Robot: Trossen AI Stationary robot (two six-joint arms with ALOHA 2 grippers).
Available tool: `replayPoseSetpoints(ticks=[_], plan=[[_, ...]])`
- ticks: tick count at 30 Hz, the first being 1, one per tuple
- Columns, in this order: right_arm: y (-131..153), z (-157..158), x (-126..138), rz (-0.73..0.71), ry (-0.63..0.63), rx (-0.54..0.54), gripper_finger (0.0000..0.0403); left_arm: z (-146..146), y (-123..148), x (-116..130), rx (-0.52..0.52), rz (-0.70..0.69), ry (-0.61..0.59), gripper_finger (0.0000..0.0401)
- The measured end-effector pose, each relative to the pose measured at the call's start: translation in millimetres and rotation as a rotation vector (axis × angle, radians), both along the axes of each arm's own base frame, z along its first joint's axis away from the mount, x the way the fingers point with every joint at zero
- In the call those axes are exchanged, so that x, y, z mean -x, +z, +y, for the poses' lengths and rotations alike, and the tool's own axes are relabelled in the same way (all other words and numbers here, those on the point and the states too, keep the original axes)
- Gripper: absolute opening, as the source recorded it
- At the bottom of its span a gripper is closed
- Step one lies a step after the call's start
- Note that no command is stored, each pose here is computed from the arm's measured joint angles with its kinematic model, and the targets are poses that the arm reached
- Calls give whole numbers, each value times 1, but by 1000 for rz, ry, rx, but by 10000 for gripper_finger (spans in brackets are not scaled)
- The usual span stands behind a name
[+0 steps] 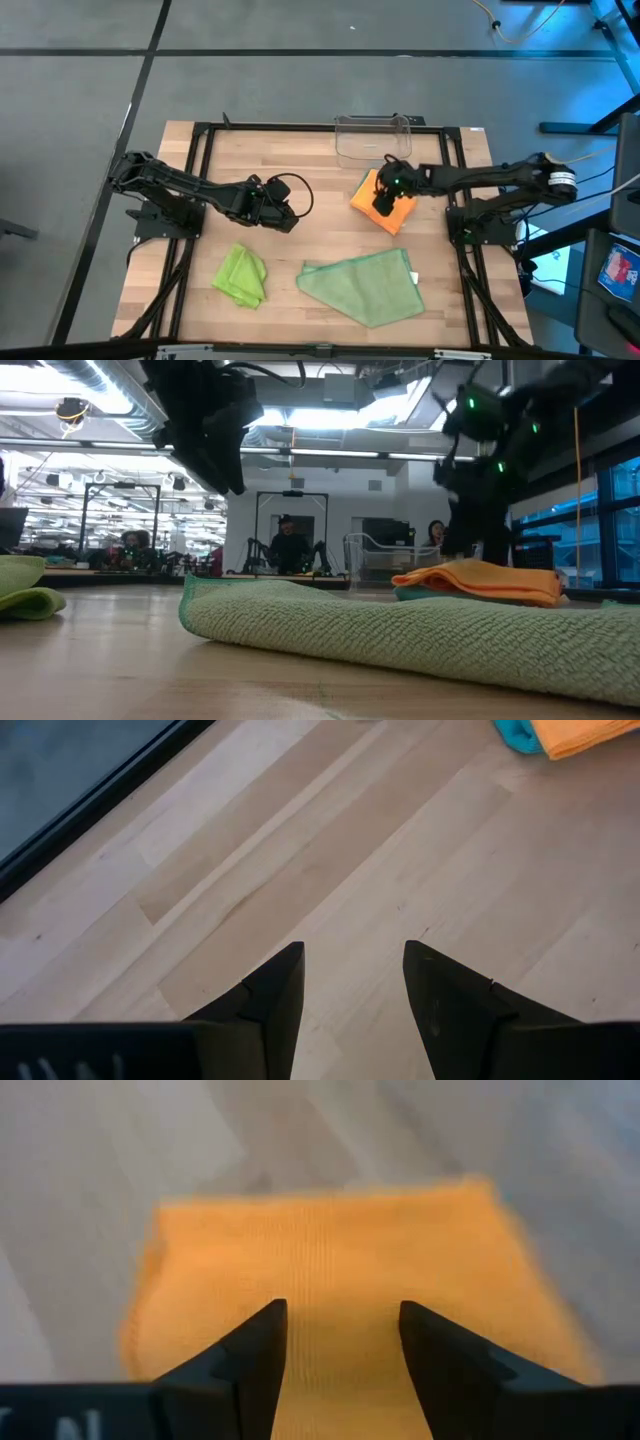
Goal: Fold microfiber towels
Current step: Stack the folded orange microfiber cloth on top of the folded blue microfiber cloth
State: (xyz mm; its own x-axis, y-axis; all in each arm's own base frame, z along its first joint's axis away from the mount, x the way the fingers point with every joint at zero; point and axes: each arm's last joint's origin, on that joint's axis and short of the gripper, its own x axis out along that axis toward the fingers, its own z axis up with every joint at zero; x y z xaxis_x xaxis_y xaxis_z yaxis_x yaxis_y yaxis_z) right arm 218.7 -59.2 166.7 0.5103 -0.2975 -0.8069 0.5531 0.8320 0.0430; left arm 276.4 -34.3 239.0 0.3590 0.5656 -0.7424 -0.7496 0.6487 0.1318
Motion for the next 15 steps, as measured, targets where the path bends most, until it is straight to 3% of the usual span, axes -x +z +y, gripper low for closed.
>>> replayPoseSetpoints(ticks=[4,8,15], plan=[[-43,0,8,-10,-50,65,197,0,0,0,0,1,-1,164],[-67,1,15,-72,-77,85,197,0,0,0,0,1,-1,164],[-56,6,14,-124,-46,125,197,0,0,0,0,0,0,164]])
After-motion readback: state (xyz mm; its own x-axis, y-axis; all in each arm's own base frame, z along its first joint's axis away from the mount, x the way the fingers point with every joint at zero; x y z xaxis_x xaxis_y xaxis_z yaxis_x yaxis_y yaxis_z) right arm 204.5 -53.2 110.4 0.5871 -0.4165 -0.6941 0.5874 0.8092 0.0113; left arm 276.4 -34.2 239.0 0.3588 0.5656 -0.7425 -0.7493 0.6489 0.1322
